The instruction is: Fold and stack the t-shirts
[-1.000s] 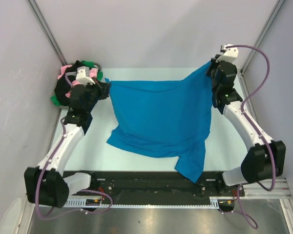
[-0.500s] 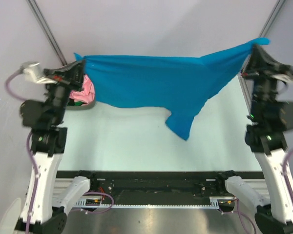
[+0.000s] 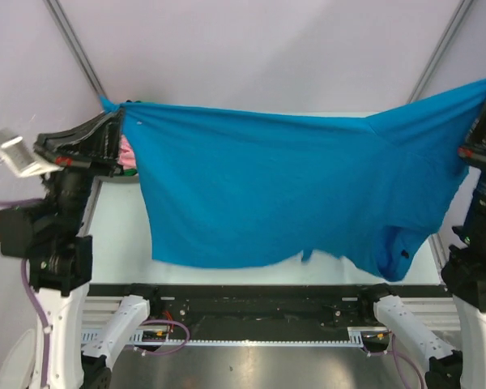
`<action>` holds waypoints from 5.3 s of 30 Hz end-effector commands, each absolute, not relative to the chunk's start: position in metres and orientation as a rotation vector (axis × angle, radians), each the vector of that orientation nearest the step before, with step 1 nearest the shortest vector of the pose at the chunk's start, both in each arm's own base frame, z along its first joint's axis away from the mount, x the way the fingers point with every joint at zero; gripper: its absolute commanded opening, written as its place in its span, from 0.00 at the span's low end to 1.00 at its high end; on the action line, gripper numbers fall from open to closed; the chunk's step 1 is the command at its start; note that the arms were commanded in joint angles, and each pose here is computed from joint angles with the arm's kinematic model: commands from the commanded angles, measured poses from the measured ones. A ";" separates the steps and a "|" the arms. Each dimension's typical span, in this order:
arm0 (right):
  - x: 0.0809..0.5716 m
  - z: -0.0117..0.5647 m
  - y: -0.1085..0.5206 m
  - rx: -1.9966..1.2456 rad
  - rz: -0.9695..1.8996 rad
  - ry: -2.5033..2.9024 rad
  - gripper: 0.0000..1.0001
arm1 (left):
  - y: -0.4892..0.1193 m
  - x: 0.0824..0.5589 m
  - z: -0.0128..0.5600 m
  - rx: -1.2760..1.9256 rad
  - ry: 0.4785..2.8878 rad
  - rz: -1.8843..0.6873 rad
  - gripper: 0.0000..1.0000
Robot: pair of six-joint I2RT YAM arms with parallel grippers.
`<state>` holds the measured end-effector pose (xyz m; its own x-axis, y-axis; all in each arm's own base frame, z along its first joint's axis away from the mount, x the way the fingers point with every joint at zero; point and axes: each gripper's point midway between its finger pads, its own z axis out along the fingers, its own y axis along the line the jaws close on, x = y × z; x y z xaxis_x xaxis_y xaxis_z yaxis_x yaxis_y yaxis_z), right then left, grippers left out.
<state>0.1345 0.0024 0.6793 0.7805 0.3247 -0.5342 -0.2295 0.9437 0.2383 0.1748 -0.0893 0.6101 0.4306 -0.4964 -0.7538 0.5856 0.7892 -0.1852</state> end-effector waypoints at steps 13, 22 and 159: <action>0.562 0.310 0.024 0.380 -0.080 1.496 0.00 | -0.096 0.452 0.286 -0.215 1.671 -0.519 0.00; 0.637 0.140 0.031 0.402 -0.122 1.808 0.00 | -0.082 0.541 0.122 -0.346 2.118 -0.267 0.00; 0.339 0.130 0.230 -0.259 0.067 2.278 0.79 | -0.066 0.200 0.004 -0.748 2.650 -0.002 0.72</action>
